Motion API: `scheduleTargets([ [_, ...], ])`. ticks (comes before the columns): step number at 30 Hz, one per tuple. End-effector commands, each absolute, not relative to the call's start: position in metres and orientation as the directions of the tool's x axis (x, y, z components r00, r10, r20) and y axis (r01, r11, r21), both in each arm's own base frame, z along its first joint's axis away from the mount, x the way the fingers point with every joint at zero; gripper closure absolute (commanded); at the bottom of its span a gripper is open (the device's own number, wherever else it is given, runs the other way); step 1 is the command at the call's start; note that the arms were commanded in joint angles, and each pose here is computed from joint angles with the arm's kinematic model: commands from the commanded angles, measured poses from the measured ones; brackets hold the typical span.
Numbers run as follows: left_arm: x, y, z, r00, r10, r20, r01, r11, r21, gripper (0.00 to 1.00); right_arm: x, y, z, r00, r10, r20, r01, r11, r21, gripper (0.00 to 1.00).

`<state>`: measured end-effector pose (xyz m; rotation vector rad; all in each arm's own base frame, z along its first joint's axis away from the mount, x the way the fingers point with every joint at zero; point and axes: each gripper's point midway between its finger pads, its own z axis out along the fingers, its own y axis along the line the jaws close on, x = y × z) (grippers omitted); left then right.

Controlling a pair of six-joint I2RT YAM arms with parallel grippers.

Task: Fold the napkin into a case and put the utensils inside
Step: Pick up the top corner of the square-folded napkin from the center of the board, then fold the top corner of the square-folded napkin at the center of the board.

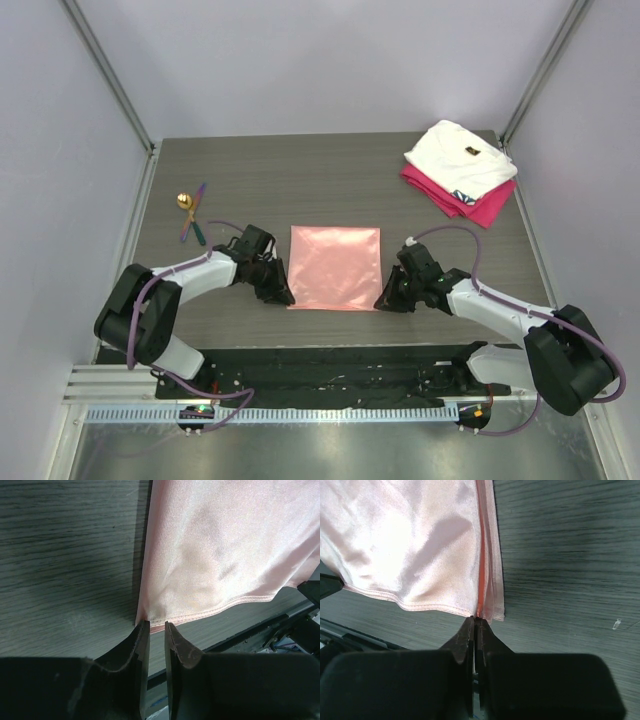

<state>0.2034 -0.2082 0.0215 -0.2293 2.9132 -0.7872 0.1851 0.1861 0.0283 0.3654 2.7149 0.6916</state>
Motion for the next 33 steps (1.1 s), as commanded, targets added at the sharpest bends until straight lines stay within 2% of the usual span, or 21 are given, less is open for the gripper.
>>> scheduleTargets([
  [1,0.203,-0.205,0.026,-0.98,-0.171,-0.104,-0.098,0.863,-0.495,0.78,0.195,0.193,0.044,-0.905,0.319,-0.283,0.129,0.837,0.531,0.99],
  [9,0.206,-0.203,0.035,-0.977,-0.17,-0.128,-0.086,0.867,-0.491,0.78,0.208,0.2,0.08,-0.897,0.273,-0.349,0.042,0.836,0.547,0.99],
  [21,0.223,-0.209,0.067,-0.962,-0.193,-0.192,-0.069,0.855,-0.515,0.78,0.239,0.232,0.085,-0.918,0.159,-0.362,-0.074,0.83,0.553,0.99],
  [33,0.217,-0.208,0.02,-0.977,-0.185,-0.105,-0.115,0.874,-0.472,0.83,0.314,0.281,0.108,-0.895,0.092,-0.436,-0.186,0.812,0.554,0.99],
])
